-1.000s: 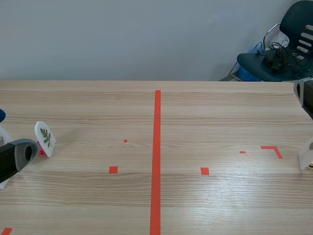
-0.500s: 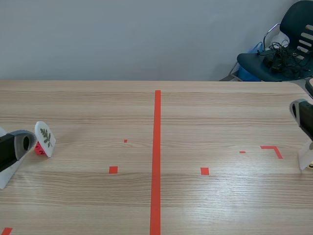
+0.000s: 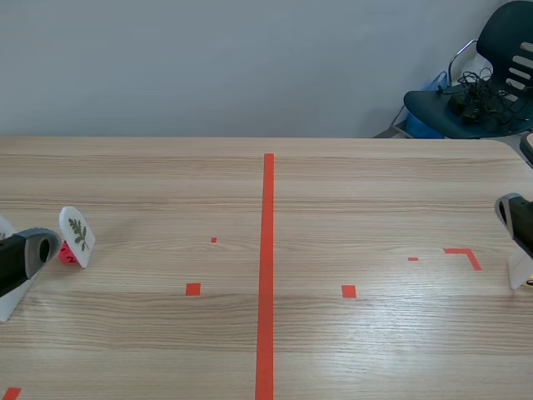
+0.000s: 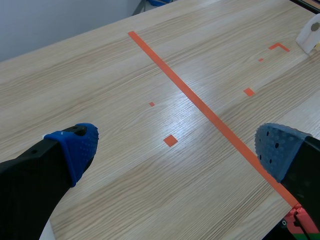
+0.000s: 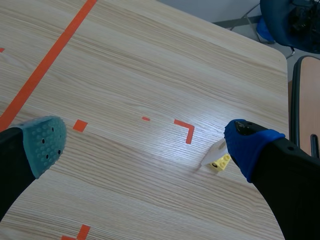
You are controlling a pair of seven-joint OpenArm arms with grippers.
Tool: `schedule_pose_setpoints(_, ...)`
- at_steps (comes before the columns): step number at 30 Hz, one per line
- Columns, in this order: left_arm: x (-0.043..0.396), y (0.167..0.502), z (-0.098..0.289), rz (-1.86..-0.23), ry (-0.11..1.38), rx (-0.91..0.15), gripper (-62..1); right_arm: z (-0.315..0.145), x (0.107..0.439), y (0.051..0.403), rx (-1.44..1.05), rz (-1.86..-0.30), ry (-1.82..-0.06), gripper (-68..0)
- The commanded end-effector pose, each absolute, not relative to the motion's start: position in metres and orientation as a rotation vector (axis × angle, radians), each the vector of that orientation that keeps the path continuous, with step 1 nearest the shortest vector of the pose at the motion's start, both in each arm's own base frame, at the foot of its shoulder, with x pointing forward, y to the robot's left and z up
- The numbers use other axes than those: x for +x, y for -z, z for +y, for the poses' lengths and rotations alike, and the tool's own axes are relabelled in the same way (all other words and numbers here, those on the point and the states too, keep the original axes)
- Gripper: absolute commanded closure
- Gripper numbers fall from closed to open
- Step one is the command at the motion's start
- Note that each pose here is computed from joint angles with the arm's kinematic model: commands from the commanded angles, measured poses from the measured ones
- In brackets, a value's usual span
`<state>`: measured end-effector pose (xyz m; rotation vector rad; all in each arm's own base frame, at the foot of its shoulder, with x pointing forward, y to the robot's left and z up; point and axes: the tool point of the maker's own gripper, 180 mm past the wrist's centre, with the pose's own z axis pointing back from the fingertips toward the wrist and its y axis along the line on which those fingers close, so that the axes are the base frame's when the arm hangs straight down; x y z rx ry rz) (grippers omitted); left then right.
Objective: Do the leaf sorting experiment
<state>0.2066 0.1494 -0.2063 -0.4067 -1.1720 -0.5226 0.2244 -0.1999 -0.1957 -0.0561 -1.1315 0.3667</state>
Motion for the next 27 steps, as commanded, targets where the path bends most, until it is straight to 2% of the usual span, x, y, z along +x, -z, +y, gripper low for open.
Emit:
schedule_pose_setpoints(1,0.208,0.202,0.146,-1.189,0.524,-0.423,-62.3,-0.199,0.229,0.188,-0.058,-1.166,-0.365,-67.9)
schedule_pose_setpoints(9,0.208,0.202,0.146,-1.189,0.524,-0.423,-62.3,-0.198,0.228,0.190,-0.060,-1.151,-0.380,-67.9)
schedule_pose_setpoints(19,0.205,0.207,0.147,-1.159,0.534,-0.415,-62.3,-0.140,0.198,0.217,0.172,-0.992,-0.714,-67.9)
schedule_pose_setpoints(27,0.200,0.209,0.140,-1.132,0.594,-0.443,-62.3,-0.139,0.203,0.212,0.164,-1.011,-0.726,-67.9)
